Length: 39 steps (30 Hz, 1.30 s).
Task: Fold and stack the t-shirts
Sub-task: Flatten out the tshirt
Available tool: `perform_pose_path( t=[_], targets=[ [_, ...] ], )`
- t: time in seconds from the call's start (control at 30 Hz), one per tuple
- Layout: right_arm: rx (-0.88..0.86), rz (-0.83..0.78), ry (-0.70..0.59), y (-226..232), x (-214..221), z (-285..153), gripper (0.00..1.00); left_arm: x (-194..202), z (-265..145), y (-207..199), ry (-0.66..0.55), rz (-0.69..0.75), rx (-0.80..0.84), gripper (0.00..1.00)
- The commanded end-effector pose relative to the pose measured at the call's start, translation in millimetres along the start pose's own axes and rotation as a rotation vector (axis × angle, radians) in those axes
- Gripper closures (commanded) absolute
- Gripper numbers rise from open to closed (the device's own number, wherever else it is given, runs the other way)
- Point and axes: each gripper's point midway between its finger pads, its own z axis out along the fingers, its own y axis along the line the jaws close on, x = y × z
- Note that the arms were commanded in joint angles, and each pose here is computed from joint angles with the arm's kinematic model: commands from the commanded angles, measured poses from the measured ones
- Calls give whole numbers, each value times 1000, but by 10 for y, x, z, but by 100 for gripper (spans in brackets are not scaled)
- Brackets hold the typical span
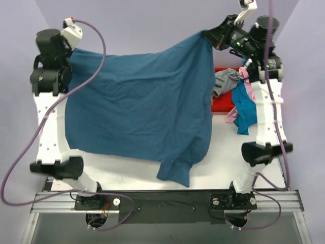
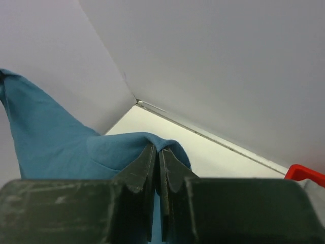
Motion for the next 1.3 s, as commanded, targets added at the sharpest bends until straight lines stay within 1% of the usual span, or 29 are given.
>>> perform_pose_path(
  t=[0.0,0.03,0.07,0.1,0.13,0.17,0.27,0.33,0.4,0.5,0.53,0.57,0.6,0.63,0.67,0.7,0.73,0.77,0.8,0.83,0.87,0.9,0.97,1.0,1.03,1.07,1.1,1.23,1.27],
  targets=[
    [-44,56,-271,-176,-605,246,100,-497,420,93,-126,-108,-54,100],
    [-41,36,-329,-188,-741,254,100,-618,469,166,-158,-128,-79,100],
    [-4,53,-340,-350,-697,365,100,-719,496,229,-190,-147,-106,100],
    [5,30,-390,-326,-873,316,100,-800,547,284,-213,-161,-134,100],
    [31,39,-396,-473,-845,394,100,-910,513,435,-257,-180,-187,100],
    [17,11,-449,-400,-1032,314,100,-987,541,475,-287,-187,-209,100],
    [24,-39,-505,-407,-1184,206,100,-1089,575,482,-332,-154,-216,100],
    [27,-83,-489,-382,-1155,164,100,-1063,614,475,-317,-132,-231,100],
    [1,-92,-409,-393,-935,210,100,-1005,662,426,-291,-122,-222,100],
    [-122,-101,-253,-206,-518,203,100,-731,751,420,-233,-143,-177,100],
    [-133,-49,-155,-250,-190,253,100,-600,840,346,-201,-127,-150,100],
    [-168,-73,-121,-101,-136,143,100,-520,806,315,-183,-123,-129,100],
    [-161,1,15,-141,355,178,100,-334,912,155,-136,-91,-79,100],
    [-196,-61,53,90,470,45,100,-217,858,121,-109,-82,-51,100],
    [-186,-29,173,79,956,-12,100,38,976,-141,-55,-51,30,100],
    [-196,-118,205,263,1126,-120,100,118,853,-159,-56,-38,61,100],
    [-185,-77,335,246,1689,-215,100,464,977,-626,4,15,191,100],
    [-190,-140,356,415,1809,-310,100,493,828,-605,-29,57,196,100],
    [-164,-88,477,361,2334,-416,100,922,893,-1105,50,138,300,100],
    [-161,-85,519,460,2507,-489,100,1255,813,-1383,97,209,351,100],
    [-141,-35,633,443,2941,-639,100,1397,732,-1487,120,231,385,100],
    [-134,-15,681,506,3114,-712,100,1755,683,-1771,195,270,465,100],
    [-93,31,868,565,3743,-1020,100,2242,547,-2074,290,315,564,100],
    [-64,40,921,558,3879,-1101,100,2370,496,-2149,306,326,585,100],
    [-47,100,993,649,4083,-1189,100,2637,405,-2320,352,359,637,100],
    [-38,167,1089,744,4272,-1299,100,2698,401,-2345,350,384,634,100],
    [-21,205,1174,784,4389,-1433,100,2925,310,-2473,396,416,664,100],
    [107,229,1463,845,4797,-1951,100,3312,119,-2738,453,466,735,100],
    [131,249,1491,865,4828,-2020,100,3369,62,-2778,466,473,757,100]
  ],
)
